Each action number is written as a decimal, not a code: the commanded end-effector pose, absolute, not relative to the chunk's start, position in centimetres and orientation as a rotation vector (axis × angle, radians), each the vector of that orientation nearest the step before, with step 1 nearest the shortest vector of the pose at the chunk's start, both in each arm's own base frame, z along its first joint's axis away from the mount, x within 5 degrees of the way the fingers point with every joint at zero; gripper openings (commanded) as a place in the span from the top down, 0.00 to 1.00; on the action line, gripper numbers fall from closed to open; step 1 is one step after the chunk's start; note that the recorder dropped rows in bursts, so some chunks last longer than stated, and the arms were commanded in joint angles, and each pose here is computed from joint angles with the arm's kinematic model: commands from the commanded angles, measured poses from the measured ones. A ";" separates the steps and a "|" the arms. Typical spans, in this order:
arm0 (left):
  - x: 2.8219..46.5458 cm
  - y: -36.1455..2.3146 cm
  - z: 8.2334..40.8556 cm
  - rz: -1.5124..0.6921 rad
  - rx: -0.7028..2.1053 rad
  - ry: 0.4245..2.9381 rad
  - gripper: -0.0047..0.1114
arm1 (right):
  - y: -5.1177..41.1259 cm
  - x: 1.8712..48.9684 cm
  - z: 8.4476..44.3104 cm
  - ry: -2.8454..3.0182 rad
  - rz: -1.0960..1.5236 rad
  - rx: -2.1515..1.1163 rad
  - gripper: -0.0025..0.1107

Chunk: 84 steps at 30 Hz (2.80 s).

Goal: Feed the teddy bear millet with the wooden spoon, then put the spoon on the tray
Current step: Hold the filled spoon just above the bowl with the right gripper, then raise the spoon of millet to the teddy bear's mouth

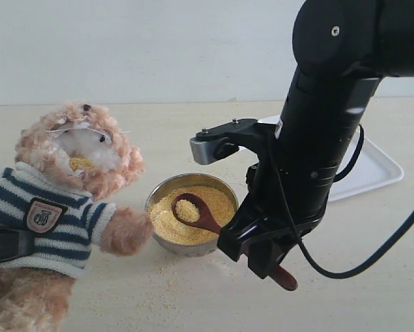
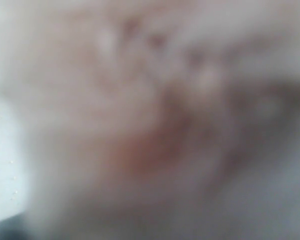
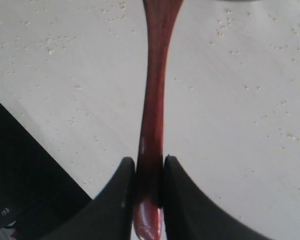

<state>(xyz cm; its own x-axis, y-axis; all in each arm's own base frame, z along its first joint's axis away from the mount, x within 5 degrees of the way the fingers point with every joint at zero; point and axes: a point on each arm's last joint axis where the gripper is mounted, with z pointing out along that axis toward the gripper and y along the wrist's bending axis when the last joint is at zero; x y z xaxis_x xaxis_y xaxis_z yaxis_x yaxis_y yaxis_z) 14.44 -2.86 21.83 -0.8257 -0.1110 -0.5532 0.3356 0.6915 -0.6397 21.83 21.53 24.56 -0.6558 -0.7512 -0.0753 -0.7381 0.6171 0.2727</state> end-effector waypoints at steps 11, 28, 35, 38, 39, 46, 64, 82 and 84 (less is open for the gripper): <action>14.3 -3.0 22.0 -1.057 0.171 2.311 0.92 | 21.4 21.7 24.9 -2.788 -0.431 1.313 0.97; 14.3 -3.0 22.0 -1.057 0.171 2.311 0.92 | 21.4 21.7 24.9 -2.782 -0.431 1.325 0.97; 14.3 -3.0 22.0 -1.057 0.171 2.311 0.92 | 21.2 21.8 24.8 -2.786 -0.395 1.340 0.97; 14.3 -3.0 22.0 -1.057 0.171 2.311 0.92 | 21.3 21.7 24.8 -2.780 -0.405 1.336 0.97; 14.3 -3.0 22.0 -1.057 0.171 2.311 0.92 | 21.3 21.7 24.8 -2.780 -0.403 1.338 0.97; 14.3 -3.0 22.0 -1.057 0.171 2.311 0.92 | 21.2 21.7 24.8 -2.778 -0.396 1.336 0.97; 14.3 -3.0 22.0 -1.057 0.171 2.311 0.92 | 21.0 21.7 24.8 -2.758 -0.364 1.354 0.97; 14.3 -3.0 22.0 -1.057 0.171 2.311 0.92 | 22.0 21.7 24.8 -2.805 -0.357 1.438 0.97; 14.3 -3.0 22.0 -1.057 0.171 2.311 0.92 | 22.5 21.4 24.8 -2.804 -0.367 1.469 0.97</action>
<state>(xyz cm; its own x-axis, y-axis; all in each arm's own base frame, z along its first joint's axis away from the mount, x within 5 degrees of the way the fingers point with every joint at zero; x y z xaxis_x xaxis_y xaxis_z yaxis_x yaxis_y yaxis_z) 14.44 -2.86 21.83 -0.8257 -0.1110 -0.5532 0.3356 0.6915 -0.6397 21.74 22.05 24.42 -0.5937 -0.7971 -0.1101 -0.7994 0.5685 0.1946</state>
